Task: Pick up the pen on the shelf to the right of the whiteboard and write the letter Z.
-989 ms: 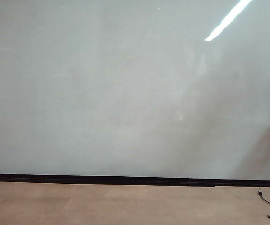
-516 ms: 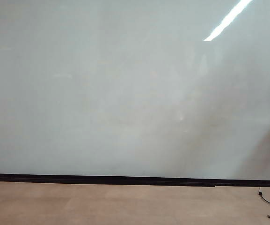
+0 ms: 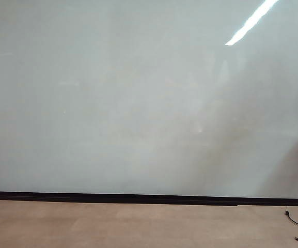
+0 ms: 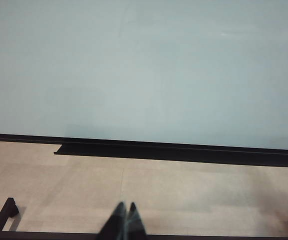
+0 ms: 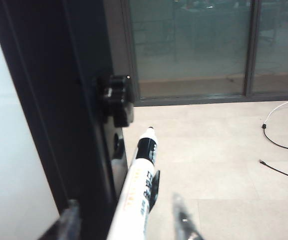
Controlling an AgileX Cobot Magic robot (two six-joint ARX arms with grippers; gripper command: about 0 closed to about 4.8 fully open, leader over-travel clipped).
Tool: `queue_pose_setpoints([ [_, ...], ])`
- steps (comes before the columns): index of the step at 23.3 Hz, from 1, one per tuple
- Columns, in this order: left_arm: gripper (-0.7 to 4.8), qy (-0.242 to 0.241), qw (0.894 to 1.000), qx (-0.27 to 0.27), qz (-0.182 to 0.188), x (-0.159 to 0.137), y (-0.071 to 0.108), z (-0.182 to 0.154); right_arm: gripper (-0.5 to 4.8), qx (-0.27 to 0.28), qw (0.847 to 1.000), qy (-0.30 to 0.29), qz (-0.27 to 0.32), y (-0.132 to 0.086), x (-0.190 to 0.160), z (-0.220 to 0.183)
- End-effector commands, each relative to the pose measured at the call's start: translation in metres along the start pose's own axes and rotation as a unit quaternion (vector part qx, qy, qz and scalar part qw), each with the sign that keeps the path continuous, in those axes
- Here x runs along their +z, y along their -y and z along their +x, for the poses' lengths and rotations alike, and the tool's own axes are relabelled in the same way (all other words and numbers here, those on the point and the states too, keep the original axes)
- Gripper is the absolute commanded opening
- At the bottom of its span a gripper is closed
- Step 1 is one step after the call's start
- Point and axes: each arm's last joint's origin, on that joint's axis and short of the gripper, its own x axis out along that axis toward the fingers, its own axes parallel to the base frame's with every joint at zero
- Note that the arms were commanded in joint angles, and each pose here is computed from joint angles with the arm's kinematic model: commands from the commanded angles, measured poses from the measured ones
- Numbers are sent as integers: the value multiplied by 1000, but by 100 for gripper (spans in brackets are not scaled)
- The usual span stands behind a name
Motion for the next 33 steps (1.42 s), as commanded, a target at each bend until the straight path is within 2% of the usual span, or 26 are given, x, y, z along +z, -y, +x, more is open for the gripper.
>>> queue_pose_setpoints([
  [1,-5,4,1000,0,2,1,0,0,251,2,1000,13,-7,1,5,2],
  [4,-5,3,1000,0,2,1,0,0,250,2,1000,13,-7,1,5,2],
  [10,-5,4,1000,0,2,1,0,0,201,2,1000,13,-7,1,5,2],
  [29,-4,4,1000,0,2,1,0,0,196,-3,1000,6,-2,1,2,2],
  [33,-5,4,1000,0,2,1,0,0,128,-2,1000,9,-4,1,3,1],
])
